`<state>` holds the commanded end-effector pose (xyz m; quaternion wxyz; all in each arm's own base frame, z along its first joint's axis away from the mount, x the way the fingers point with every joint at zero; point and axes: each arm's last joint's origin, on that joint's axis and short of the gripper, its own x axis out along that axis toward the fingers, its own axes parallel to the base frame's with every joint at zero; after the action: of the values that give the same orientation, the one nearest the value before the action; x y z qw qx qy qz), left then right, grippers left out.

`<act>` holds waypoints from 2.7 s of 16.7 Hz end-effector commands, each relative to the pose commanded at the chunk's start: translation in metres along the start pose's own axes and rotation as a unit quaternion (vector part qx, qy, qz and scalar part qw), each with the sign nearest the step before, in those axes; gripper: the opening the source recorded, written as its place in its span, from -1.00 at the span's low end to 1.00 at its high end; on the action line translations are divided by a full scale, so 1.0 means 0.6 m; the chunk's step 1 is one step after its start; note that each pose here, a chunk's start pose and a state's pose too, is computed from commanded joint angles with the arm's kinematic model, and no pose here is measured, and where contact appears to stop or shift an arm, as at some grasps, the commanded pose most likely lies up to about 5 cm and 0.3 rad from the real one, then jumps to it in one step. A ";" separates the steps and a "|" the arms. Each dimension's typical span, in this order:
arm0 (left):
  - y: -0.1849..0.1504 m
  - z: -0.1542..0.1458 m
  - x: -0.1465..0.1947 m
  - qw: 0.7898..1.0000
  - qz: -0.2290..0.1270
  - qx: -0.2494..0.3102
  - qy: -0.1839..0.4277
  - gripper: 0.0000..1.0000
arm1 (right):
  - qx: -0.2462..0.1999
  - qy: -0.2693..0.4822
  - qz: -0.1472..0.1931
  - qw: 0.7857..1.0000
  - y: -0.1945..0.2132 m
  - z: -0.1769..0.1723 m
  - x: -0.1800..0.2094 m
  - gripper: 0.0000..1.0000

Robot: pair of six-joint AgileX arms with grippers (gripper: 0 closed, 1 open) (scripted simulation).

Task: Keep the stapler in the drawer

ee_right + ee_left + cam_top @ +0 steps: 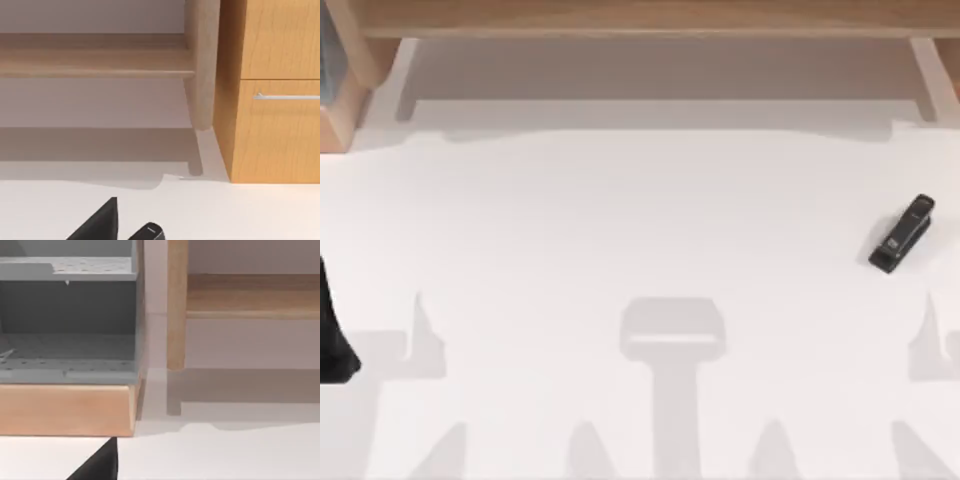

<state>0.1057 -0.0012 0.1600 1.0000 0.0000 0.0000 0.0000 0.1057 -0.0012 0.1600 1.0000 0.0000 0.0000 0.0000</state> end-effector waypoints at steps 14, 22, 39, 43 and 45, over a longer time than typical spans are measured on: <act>0.000 0.000 0.000 1.000 0.000 0.000 0.000 1.00 | -0.295 -0.037 -0.007 0.955 -0.039 0.166 0.131 1.00; 0.000 0.000 0.000 1.000 0.000 0.000 0.000 1.00 | -0.560 -0.009 -0.013 0.829 -0.182 0.092 0.395 1.00; 0.000 0.000 0.000 1.000 0.000 0.000 0.000 1.00 | -0.707 0.004 -0.003 0.707 -0.296 -0.117 0.501 1.00; 0.000 0.000 0.000 1.000 0.000 0.000 0.000 1.00 | -0.707 0.004 -0.004 0.707 -0.299 -0.118 0.528 1.00; 0.000 0.000 0.000 1.000 0.000 0.000 0.000 1.00 | -0.707 0.004 -0.004 0.707 -0.299 -0.118 0.537 1.00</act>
<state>0.1057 -0.0012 0.1600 1.0000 0.0000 0.0000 0.0000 0.4279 -0.1807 0.0892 0.7071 -0.7071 0.0035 -0.0035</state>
